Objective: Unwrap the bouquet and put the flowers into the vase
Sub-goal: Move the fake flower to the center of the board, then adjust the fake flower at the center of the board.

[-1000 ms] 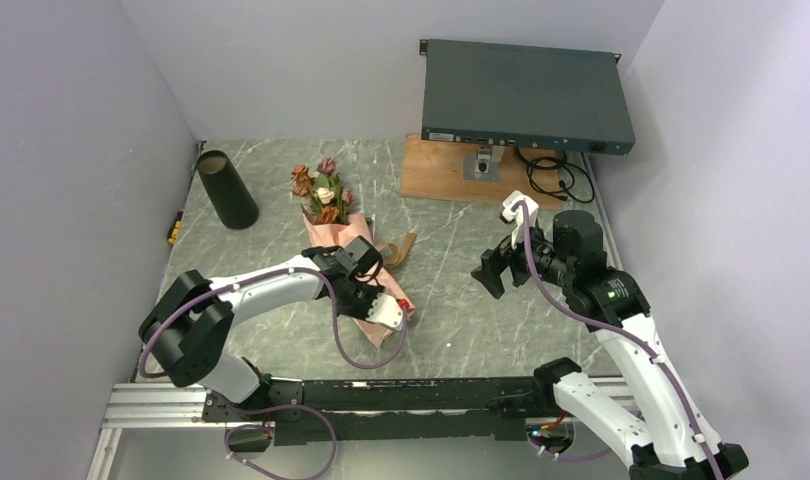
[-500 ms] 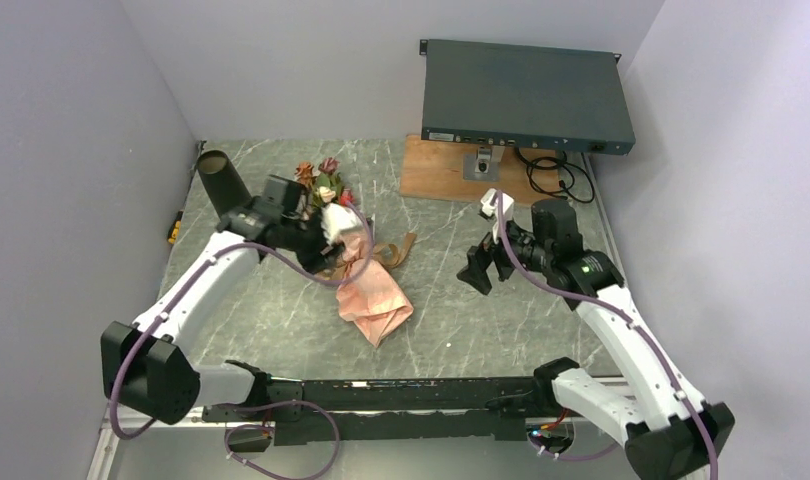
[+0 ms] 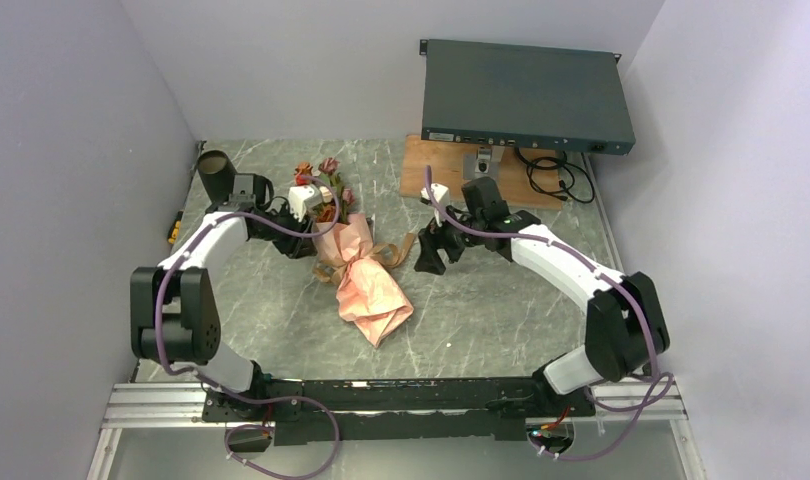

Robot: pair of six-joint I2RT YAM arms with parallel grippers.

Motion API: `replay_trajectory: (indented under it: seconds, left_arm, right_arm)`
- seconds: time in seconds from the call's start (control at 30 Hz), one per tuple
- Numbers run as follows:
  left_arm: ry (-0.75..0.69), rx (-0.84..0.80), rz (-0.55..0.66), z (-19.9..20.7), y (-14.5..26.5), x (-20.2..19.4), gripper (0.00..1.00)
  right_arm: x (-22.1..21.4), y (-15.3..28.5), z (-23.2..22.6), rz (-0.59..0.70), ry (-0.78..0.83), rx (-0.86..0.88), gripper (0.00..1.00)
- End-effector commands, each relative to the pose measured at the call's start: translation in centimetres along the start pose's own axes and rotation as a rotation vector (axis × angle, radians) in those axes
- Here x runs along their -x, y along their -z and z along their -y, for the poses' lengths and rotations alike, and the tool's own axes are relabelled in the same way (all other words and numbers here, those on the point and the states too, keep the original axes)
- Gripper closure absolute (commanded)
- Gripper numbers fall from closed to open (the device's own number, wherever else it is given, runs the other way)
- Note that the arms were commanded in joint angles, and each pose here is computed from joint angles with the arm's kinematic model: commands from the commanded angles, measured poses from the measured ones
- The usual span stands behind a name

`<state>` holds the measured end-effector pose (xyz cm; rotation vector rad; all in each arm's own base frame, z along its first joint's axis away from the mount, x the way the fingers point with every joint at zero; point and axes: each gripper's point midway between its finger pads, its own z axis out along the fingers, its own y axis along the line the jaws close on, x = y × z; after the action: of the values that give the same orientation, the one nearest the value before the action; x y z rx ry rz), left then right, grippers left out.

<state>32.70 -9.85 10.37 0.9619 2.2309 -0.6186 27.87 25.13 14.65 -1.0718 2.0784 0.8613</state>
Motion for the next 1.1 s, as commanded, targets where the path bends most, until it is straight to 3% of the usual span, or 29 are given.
replay_trajectory:
  seconds: [0.0, 0.43, 0.6, 0.83, 0.93, 1.07]
  left_arm:
    - [0.002, -0.109, 0.143, 0.2, -2.0, 3.1, 0.62]
    - [-0.05, -0.175, 0.139, 1.3, -6.9, 5.2, 0.68]
    - [-0.004, -0.144, 0.156, 0.5, -7.7, 6.9, 0.69]
    - [0.08, -0.088, 0.177, -2.1, -9.4, 8.1, 0.69]
    - [0.116, -0.081, 0.204, -2.8, -8.9, 8.9, 0.67]
    - [0.084, -0.068, 0.258, -2.1, -5.5, 9.2, 0.56]
  right_arm:
    - [3.3, -1.0, -1.2, 0.125, -0.002, 0.077, 0.24]
    - [-0.8, -5.8, -1.1, 0.053, -0.008, 0.153, 0.32]
    - [-3.0, -6.6, -1.8, 0.004, -0.02, 0.19, 0.35]
    - [-2.2, -7.1, -3.1, 0.005, -0.039, 0.249, 0.36]
    - [-1.3, -6.6, -3.1, 0.015, 0.002, 0.24, 0.36]
    - [-1.1, -5.3, -2.1, -0.011, 0.042, 0.177, 0.34]
